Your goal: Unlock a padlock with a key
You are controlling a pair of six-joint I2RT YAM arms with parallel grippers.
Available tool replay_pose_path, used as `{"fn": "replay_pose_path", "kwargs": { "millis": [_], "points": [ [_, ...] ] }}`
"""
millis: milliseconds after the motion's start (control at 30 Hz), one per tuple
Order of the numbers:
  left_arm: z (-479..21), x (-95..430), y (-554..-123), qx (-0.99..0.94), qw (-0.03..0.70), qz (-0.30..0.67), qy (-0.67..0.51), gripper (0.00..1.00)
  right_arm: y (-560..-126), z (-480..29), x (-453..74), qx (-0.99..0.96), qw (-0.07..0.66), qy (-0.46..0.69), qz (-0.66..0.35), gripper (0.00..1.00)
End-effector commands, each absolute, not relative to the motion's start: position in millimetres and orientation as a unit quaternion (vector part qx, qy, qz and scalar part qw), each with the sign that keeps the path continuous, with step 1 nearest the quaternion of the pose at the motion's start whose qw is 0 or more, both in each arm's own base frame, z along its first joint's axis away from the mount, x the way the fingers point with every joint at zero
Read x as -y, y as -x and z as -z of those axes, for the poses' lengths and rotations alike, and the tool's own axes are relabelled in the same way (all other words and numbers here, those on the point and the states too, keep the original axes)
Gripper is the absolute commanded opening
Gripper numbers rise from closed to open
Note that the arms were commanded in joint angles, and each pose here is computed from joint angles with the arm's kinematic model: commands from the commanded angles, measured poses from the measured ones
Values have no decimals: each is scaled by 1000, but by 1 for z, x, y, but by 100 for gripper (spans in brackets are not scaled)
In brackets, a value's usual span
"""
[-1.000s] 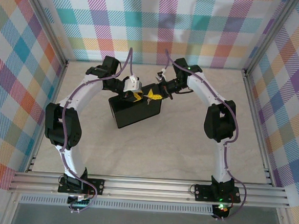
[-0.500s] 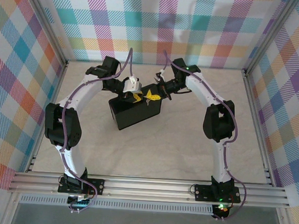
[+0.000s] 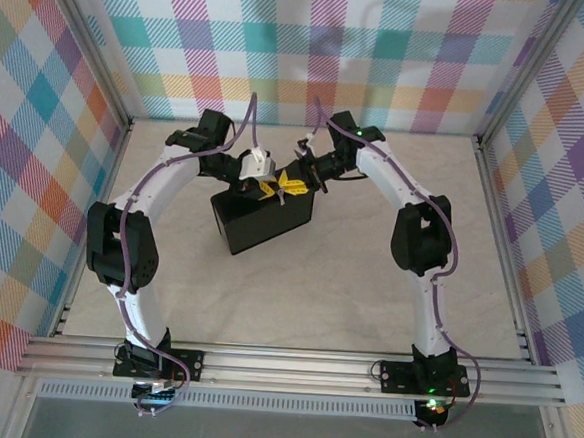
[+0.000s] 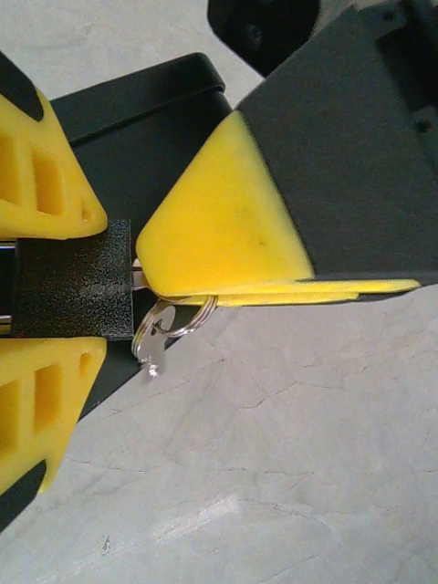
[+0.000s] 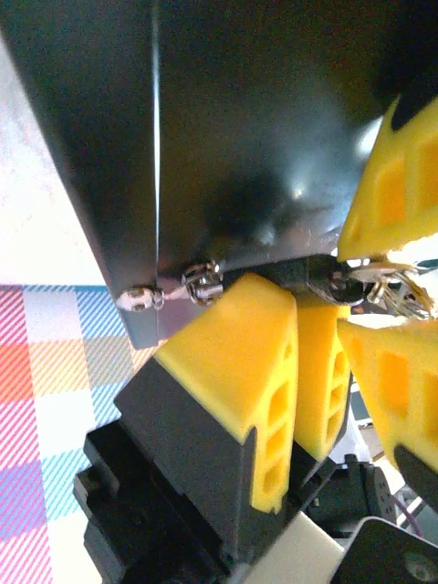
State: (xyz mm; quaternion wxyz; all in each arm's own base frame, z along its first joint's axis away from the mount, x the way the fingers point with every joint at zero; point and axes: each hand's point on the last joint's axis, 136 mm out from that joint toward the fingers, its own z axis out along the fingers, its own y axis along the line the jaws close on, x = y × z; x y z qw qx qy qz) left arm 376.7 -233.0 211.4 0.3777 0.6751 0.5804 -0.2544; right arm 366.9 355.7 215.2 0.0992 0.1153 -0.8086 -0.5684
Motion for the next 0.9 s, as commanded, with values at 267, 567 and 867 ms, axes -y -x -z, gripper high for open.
{"fn": "replay_pose_path", "kwargs": {
  "millis": [267,567,867],
  "points": [
    [-212,237,-358,-587,367,280,-665,6,-384,-234,-287,822,-4,-122,557,35],
    [-220,237,-354,-587,368,285,-662,6,-379,-253,-299,796,-120,-267,529,35],
    [-207,234,-358,-602,353,280,-659,6,-377,-247,-319,761,-212,-375,484,38]
  ]
}}
